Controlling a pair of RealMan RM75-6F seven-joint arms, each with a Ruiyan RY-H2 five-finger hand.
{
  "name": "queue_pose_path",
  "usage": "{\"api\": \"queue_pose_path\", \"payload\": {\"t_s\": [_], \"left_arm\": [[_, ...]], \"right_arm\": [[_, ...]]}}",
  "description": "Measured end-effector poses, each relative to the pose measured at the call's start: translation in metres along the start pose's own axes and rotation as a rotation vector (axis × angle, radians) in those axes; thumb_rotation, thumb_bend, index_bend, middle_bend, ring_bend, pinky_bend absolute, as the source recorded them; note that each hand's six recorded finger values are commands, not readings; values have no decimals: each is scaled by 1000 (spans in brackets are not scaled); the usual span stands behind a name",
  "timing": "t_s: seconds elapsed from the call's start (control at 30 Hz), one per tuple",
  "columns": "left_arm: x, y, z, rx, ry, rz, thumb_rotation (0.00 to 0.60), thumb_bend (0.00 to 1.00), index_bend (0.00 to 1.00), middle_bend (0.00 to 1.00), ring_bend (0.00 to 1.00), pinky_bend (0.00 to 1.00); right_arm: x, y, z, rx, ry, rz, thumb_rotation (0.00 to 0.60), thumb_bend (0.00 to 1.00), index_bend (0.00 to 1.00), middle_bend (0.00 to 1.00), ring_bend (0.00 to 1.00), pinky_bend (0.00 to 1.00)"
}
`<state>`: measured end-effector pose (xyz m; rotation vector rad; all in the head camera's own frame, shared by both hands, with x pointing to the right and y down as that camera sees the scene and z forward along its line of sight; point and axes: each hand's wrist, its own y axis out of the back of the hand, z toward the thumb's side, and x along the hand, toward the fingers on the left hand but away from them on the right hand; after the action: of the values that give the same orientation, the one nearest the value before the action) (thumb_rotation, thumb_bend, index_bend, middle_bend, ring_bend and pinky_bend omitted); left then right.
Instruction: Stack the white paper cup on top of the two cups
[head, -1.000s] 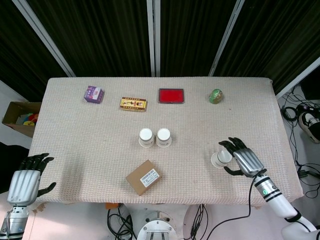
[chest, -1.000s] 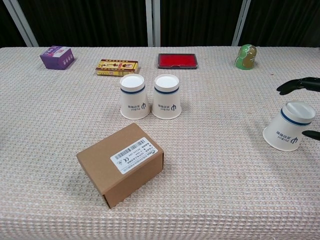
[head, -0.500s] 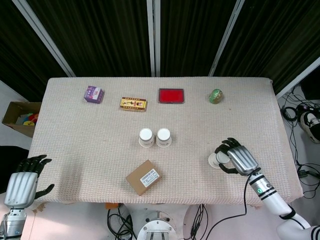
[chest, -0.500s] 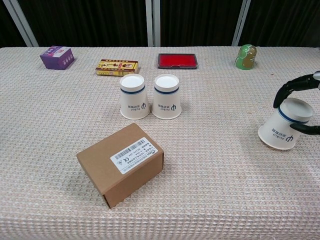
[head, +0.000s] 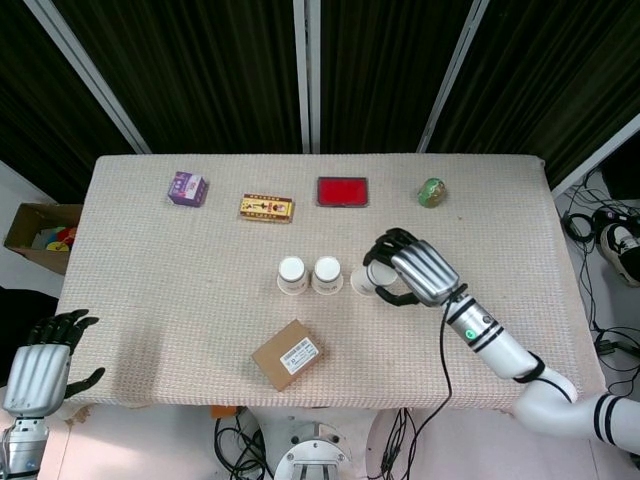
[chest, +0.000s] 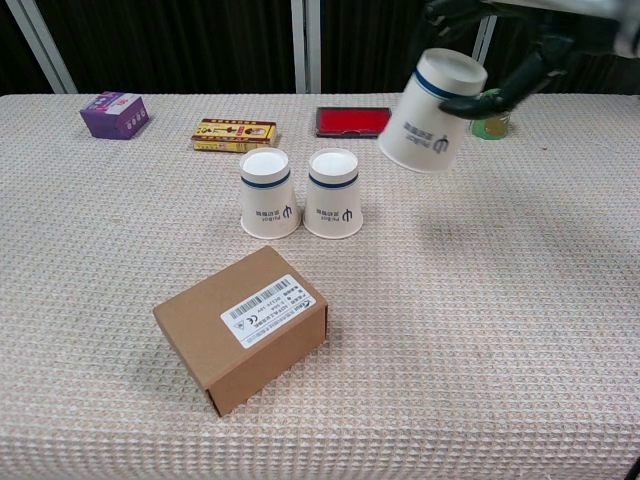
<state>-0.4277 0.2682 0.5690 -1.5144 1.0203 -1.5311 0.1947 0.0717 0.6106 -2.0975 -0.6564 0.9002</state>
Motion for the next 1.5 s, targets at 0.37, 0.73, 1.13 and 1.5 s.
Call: {"api": "queue_pose_path", "payload": {"t_s": [0.37,0.73,1.13,1.5], "left_arm": [[-2,-2,-10,-6,28,-11,600,51,266,207,195,209],[-1,-9,-12,-21,27,-22,600,51,266,206,195,209],[-2,-11,-16,-26,34,-31,600,51,265,207,195,209],[0,-12,-14,-22,29,-35,600,51,262,206,195,209]], "right_arm": [[-85,-2,51,33,13,74,600,318,506,403,203,201],[-118,-27,77,74,-10,139,600,318,492,374,202,198],[-120,-31,77,93,-38,145,600,309,452,345,188,188],[-116,-35,75,93,-41,175,600,296,180,220,131,114]]}}
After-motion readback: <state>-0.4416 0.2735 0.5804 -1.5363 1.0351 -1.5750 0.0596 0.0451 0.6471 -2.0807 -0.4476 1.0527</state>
